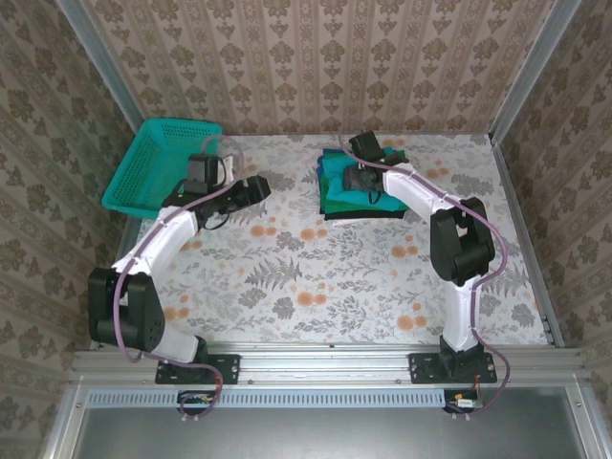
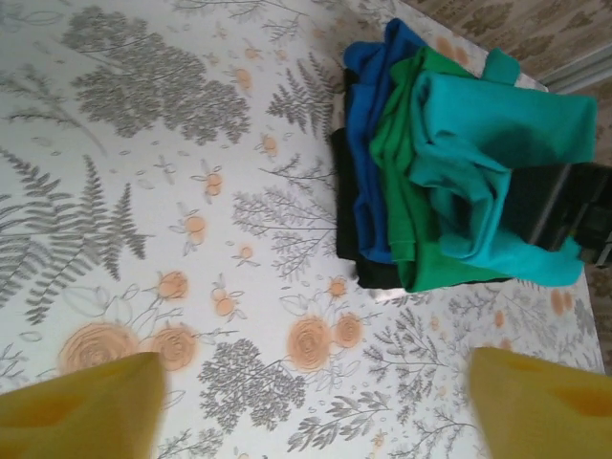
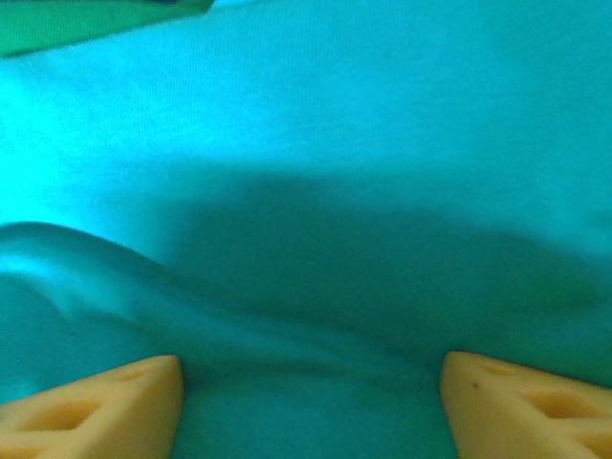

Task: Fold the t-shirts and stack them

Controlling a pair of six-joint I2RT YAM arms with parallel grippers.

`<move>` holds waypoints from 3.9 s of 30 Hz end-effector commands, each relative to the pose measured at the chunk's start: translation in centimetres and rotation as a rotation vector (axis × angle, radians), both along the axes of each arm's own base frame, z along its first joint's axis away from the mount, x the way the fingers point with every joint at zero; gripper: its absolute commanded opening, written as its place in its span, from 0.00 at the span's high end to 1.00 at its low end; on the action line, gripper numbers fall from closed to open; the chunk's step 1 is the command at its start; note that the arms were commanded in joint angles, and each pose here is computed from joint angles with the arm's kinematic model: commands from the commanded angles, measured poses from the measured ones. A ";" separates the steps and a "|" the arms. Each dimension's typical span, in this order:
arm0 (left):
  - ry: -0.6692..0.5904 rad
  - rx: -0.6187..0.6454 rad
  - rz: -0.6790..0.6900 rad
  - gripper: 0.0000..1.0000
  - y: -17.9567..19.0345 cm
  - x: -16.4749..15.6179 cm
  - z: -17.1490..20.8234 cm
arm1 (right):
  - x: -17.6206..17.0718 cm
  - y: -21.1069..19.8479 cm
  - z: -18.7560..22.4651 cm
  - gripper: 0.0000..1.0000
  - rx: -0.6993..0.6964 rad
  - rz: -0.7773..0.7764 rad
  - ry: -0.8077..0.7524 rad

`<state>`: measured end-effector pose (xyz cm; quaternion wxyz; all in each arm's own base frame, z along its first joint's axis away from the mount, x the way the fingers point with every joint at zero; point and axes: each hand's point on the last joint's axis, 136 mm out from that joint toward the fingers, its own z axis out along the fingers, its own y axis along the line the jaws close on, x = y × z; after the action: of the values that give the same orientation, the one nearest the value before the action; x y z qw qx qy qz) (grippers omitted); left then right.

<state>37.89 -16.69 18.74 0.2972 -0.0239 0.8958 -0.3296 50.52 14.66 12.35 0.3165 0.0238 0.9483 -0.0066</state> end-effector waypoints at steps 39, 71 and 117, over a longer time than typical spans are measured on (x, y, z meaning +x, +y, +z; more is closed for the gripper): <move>0.071 0.050 0.077 0.00 6.3 -4.3 -5.3 | -0.4 -0.3 -2.3 0.02 -0.905 0.073 0.013; 0.055 0.104 0.104 0.00 7.3 -3.4 -4.0 | 3.9 -17.3 5.1 0.00 -0.517 -0.094 -0.005; -0.584 0.630 0.257 0.00 16.1 2.1 -9.4 | -11.0 -16.9 -2.3 0.00 -0.086 -0.139 -0.597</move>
<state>38.64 -0.36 7.02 0.5397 0.0355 0.8411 -0.0101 39.06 -2.76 9.11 0.5616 0.0775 0.8202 -0.0764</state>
